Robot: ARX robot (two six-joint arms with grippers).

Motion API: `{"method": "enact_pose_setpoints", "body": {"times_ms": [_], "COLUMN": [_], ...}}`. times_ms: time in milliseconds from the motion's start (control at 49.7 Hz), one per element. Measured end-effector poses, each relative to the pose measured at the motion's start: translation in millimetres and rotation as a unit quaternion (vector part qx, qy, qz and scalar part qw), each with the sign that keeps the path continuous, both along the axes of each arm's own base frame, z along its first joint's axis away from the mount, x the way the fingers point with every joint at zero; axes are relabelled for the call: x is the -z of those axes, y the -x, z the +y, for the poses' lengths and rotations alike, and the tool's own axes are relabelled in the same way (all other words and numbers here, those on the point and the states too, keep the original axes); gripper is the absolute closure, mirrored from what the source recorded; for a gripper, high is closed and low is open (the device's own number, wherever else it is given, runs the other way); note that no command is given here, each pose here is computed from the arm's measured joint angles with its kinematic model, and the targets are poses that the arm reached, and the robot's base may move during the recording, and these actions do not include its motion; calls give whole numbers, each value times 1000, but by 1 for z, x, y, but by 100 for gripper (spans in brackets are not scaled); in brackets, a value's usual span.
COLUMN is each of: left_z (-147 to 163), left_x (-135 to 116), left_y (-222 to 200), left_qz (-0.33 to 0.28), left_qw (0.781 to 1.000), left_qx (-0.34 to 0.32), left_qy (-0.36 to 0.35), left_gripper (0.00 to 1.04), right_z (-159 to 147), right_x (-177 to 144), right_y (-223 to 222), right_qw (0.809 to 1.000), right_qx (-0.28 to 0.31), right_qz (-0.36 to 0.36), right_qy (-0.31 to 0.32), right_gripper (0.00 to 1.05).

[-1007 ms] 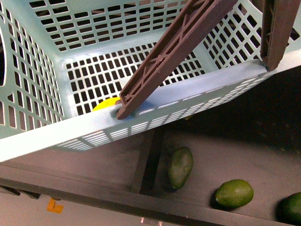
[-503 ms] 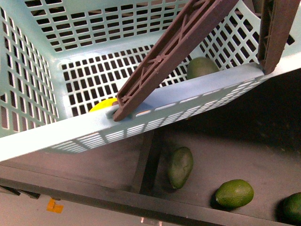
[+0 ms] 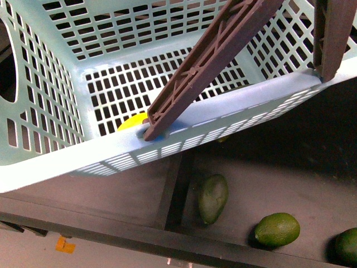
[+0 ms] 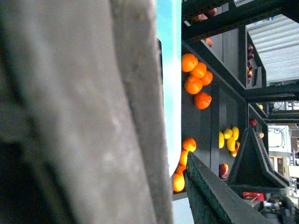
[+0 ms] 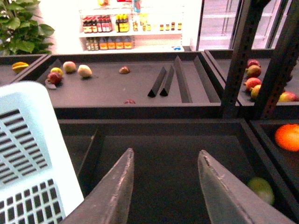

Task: Pick mango and avocado into basket

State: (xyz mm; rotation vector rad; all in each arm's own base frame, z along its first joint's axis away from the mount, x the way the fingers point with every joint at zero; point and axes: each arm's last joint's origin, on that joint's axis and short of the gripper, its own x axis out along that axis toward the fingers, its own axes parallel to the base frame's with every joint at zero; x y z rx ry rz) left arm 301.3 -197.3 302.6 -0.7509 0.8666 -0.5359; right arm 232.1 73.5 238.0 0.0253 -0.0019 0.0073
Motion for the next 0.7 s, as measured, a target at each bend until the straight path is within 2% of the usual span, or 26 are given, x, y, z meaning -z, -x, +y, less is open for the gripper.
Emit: {"method": "enact_pose_setpoints", "body": {"times_ms": [242,705], "left_z": [-1,0], "left_x": [0,0], "left_y": [1,0], "left_qz": [4,2], "left_qw": [1000,1000], "left_qx": [3,-1], "left_qy": [4,1], "left_gripper": [77,77], "right_z": [-28,-56], "right_x": [26,51], "right_y": [30,69], "right_qw": [1000,1000], "right_qx": [-2,1], "right_qz": [7,6], "right_qy": [10,11], "right_gripper": [102,103]}}
